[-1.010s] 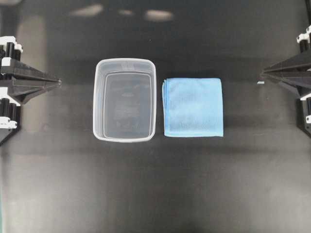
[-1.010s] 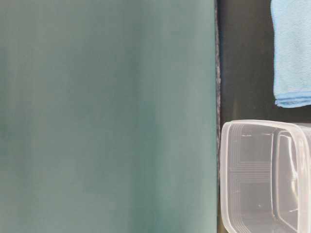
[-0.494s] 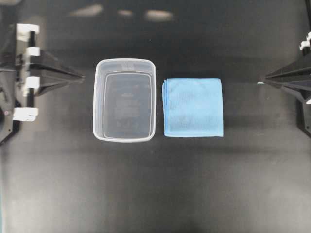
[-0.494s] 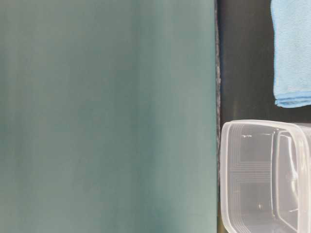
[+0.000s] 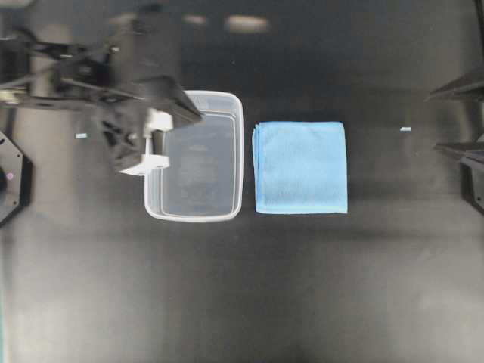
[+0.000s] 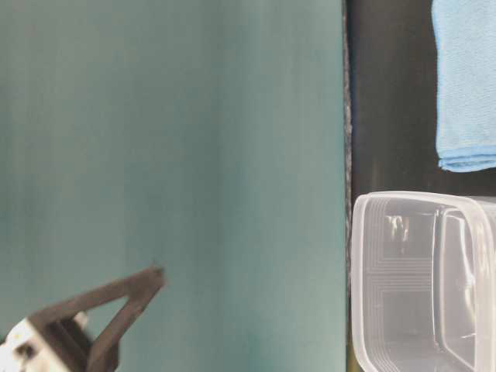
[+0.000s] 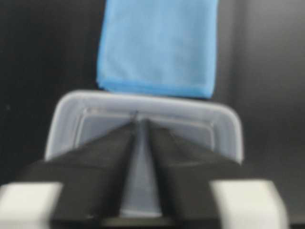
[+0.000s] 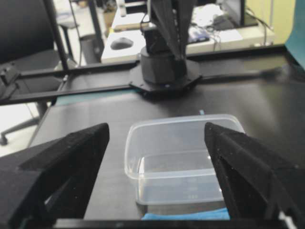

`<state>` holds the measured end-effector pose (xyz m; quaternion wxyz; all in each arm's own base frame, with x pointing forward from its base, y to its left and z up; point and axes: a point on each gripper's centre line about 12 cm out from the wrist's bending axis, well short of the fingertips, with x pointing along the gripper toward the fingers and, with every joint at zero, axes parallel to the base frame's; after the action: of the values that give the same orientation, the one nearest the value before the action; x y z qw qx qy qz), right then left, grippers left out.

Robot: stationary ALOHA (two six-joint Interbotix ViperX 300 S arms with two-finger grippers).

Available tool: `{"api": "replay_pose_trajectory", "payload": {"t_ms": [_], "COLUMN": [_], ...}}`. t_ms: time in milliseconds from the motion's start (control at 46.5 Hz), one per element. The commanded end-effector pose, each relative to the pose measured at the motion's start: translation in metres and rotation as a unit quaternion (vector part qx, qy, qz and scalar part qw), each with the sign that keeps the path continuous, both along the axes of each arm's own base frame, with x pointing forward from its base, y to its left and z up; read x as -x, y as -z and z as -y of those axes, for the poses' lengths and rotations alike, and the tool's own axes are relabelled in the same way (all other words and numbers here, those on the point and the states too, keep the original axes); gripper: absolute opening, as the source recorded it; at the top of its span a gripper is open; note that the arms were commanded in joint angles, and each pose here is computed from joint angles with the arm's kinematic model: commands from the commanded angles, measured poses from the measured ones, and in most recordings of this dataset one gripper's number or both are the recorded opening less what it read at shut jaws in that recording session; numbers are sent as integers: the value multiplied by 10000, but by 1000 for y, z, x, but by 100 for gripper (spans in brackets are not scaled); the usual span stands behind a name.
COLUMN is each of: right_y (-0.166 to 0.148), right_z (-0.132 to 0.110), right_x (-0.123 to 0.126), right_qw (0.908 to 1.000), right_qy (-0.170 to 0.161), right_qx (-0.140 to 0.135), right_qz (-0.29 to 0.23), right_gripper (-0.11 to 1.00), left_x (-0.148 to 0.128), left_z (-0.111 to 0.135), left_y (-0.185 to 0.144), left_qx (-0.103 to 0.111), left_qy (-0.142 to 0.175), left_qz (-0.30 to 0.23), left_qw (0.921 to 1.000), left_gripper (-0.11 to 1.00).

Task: Place the blue towel into the container with the left arm.
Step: 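Reach the left gripper past the container and lower onto the blue towel, then close the left gripper on the towel's near edge and lift it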

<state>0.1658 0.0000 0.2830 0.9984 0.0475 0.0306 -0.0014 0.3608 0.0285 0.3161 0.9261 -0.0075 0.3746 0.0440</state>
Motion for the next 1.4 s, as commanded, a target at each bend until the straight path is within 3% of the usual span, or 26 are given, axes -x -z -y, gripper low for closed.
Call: {"api": "replay_pose_trajectory", "payload": {"t_ms": [0, 193, 279, 537, 731, 1074, 1375], "right_y": [-4, -5, -7, -18, -23, -25, -25], "right_z": [1, 1, 1, 0, 1, 1, 1], "right_x": [-1, 1, 3, 15, 22, 23, 23], "right_qw": [10000, 9999, 9998, 9985, 9977, 9973, 9974], "right_qy": [16, 15, 14, 15, 23, 31, 23], "right_qx": [-8, 8, 31, 55, 55, 56, 40], "right_qz": [69, 123, 184, 537, 682, 728, 720], "right_gripper": [77, 77, 77, 77, 77, 77, 77], "left_x": [-20, -67, -90, -156, -181, -187, -184], "left_z": [-3, -5, -7, -4, -1, 6, 6], "left_y": [-7, 11, 24, 88, 131, 197, 212], "left_qx": [-62, -64, -64, -292, -287, -245, -247], "left_qy": [23, 75, 92, 496, 570, 652, 652], "left_qz": [-160, -783, -1037, -1533, -1789, -2310, -2189], "left_qw": [9999, 9969, 9945, 9865, 9818, 9705, 9732], "left_gripper": [26, 80, 91, 90, 90, 90, 89]}}
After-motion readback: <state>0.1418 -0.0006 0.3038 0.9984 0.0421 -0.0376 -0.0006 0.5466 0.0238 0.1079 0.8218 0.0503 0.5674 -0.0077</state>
